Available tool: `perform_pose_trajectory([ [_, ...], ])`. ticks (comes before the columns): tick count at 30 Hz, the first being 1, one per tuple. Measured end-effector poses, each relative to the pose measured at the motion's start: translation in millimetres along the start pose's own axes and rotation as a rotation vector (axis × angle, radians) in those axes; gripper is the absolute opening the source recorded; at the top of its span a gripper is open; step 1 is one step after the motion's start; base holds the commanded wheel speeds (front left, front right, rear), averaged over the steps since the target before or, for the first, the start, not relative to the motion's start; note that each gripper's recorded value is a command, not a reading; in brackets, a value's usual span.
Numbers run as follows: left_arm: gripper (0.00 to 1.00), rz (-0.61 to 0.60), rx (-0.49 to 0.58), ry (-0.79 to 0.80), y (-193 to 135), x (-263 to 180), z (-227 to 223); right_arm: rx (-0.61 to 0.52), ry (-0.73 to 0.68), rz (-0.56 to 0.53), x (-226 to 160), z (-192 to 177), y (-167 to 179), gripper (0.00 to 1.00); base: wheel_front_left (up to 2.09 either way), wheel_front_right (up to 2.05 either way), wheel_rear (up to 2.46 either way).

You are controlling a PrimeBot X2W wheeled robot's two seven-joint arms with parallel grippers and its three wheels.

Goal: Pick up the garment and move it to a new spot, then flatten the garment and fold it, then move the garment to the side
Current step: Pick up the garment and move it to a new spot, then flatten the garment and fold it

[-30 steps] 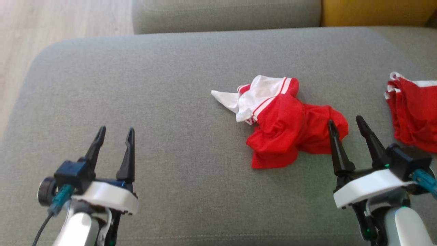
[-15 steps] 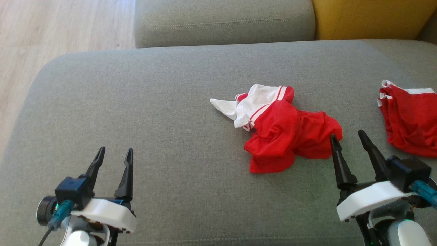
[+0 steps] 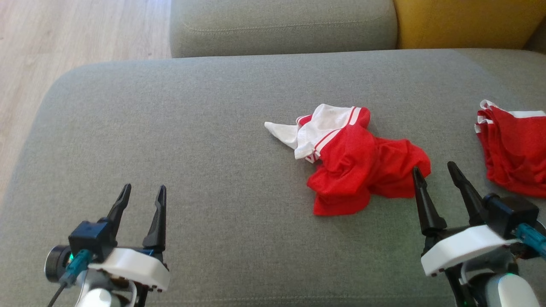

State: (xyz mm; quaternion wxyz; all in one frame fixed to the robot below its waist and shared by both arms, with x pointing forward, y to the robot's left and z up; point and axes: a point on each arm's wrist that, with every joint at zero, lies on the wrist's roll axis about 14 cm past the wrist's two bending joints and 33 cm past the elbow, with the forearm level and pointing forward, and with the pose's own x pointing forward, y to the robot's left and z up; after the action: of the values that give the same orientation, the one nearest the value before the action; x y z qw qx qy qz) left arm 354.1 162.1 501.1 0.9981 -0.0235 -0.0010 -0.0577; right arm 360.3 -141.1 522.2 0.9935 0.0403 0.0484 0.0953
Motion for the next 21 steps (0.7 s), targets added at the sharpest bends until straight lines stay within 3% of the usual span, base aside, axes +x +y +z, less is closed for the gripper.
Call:
perform_pose_trajectory([
  [21,1.00,-0.009,0.000,0.027,-1.3,1.7,-8.0,0.006,0.022,0.001,3.9,-7.1,-0.3,1.00,0.00,0.00,0.00],
])
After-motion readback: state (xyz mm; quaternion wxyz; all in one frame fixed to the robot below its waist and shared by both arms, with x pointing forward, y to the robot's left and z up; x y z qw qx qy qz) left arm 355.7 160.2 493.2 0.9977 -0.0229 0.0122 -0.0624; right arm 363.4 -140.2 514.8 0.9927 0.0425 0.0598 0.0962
